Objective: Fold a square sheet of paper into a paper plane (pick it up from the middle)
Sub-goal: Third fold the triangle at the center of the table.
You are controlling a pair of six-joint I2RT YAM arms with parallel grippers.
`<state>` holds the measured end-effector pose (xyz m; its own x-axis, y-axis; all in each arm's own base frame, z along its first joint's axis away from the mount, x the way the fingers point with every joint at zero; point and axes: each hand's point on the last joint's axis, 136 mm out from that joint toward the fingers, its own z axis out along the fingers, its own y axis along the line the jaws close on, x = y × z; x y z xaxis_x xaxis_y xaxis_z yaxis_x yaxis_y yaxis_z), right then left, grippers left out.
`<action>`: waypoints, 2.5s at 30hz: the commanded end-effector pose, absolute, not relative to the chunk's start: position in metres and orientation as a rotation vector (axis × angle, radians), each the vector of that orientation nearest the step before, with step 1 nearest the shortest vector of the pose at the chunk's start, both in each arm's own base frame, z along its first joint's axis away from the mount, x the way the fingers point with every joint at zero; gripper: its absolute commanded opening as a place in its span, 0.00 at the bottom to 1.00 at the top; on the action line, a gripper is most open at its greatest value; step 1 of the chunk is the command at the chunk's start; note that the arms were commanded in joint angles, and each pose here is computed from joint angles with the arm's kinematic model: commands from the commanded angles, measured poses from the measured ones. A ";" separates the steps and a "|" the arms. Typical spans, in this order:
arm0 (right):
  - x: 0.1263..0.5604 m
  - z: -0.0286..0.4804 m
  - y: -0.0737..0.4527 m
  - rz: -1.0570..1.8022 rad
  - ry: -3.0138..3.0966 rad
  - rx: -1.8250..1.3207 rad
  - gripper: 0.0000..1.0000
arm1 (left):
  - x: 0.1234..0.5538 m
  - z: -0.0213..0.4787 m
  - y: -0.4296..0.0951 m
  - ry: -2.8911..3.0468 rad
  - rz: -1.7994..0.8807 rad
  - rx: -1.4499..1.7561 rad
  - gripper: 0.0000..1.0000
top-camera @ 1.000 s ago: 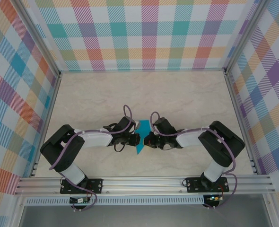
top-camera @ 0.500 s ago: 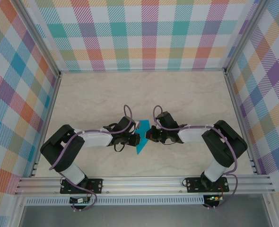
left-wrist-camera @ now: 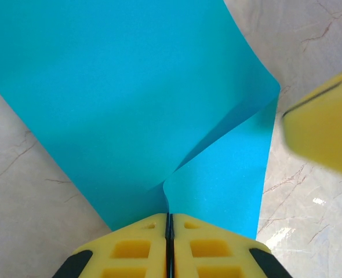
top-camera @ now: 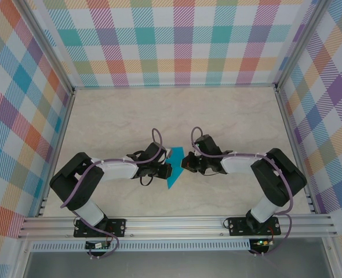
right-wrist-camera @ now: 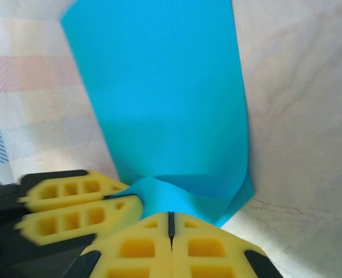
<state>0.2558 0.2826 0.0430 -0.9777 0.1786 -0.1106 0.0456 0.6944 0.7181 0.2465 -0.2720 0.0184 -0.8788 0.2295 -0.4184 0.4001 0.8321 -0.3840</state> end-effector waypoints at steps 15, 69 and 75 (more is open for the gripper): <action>0.261 0.006 0.274 1.088 2.813 0.197 0.00 | 0.228 -0.010 -0.252 2.795 -0.576 0.494 0.09; 0.245 -0.001 0.286 1.141 2.919 0.039 0.00 | 0.234 0.010 -0.251 2.757 -0.561 0.477 0.27; 0.240 -0.008 0.280 1.103 2.947 0.071 0.00 | 0.252 0.057 -0.222 2.655 -0.417 0.218 0.43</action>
